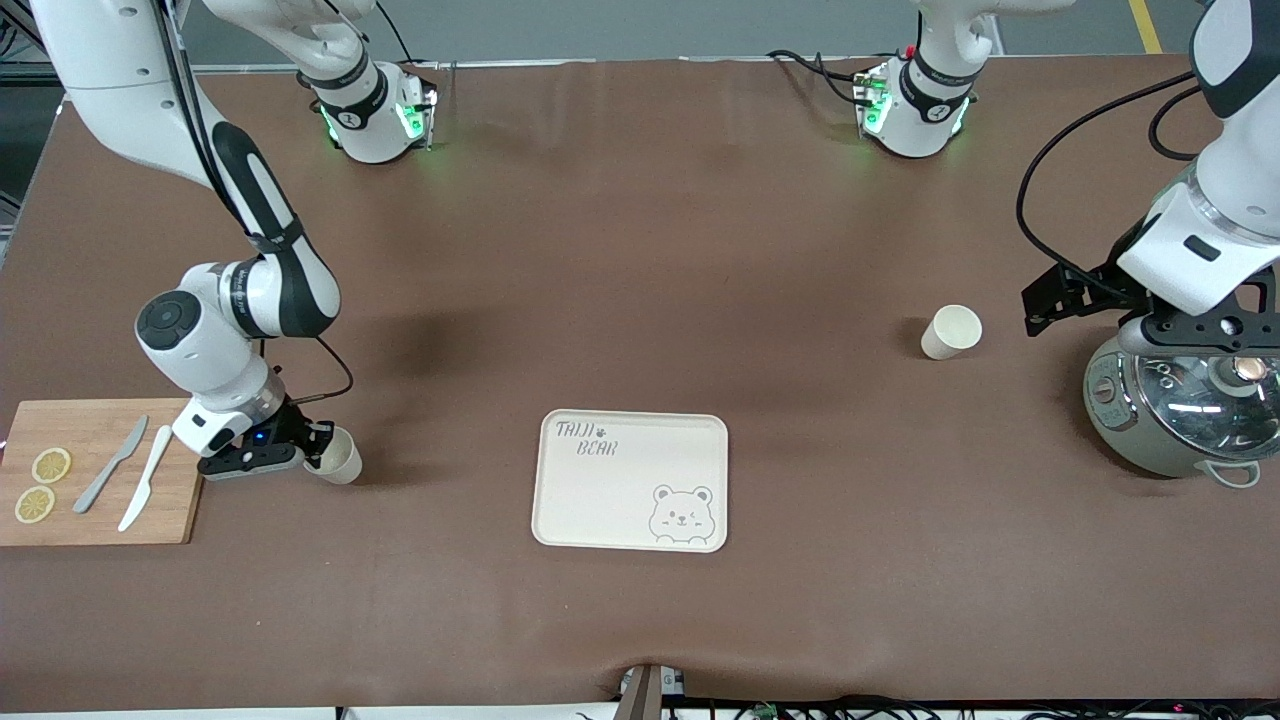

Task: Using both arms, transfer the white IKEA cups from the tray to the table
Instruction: 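Lower the cup beside the cutting board with the right gripper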

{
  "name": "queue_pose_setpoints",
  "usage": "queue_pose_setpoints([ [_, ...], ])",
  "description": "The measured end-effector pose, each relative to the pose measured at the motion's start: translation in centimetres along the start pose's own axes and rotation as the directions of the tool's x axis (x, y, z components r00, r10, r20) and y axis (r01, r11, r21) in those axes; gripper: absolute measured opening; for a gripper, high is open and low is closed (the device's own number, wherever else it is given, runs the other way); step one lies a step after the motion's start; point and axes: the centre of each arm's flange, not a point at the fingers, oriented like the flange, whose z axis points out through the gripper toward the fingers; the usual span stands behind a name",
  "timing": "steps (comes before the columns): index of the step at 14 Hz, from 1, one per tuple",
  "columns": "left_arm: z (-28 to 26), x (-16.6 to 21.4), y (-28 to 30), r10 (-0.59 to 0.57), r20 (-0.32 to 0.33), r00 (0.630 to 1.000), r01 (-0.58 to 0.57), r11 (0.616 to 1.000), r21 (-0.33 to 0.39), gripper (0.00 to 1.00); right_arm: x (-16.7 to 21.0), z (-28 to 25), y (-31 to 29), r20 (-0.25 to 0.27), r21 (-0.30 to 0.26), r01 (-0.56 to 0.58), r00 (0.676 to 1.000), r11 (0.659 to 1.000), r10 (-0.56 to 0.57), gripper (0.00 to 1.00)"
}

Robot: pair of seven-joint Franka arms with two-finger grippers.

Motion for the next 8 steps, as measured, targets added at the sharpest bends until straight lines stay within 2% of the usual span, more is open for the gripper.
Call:
queue_pose_setpoints([
  [2,0.1,-0.1,0.1,0.0,0.012,1.0,0.0,1.0,-0.004,1.0,-0.2,0.5,0.0,-0.002,0.0,0.0,1.0,1.0,0.0,0.04],
  [8,0.7,-1.4,-0.2,0.024,0.129,0.991,-0.025,1.0,0.002,1.0,-0.1,0.6,0.0,-0.005,-0.001,0.0,1.0,1.0,0.0,0.04],
])
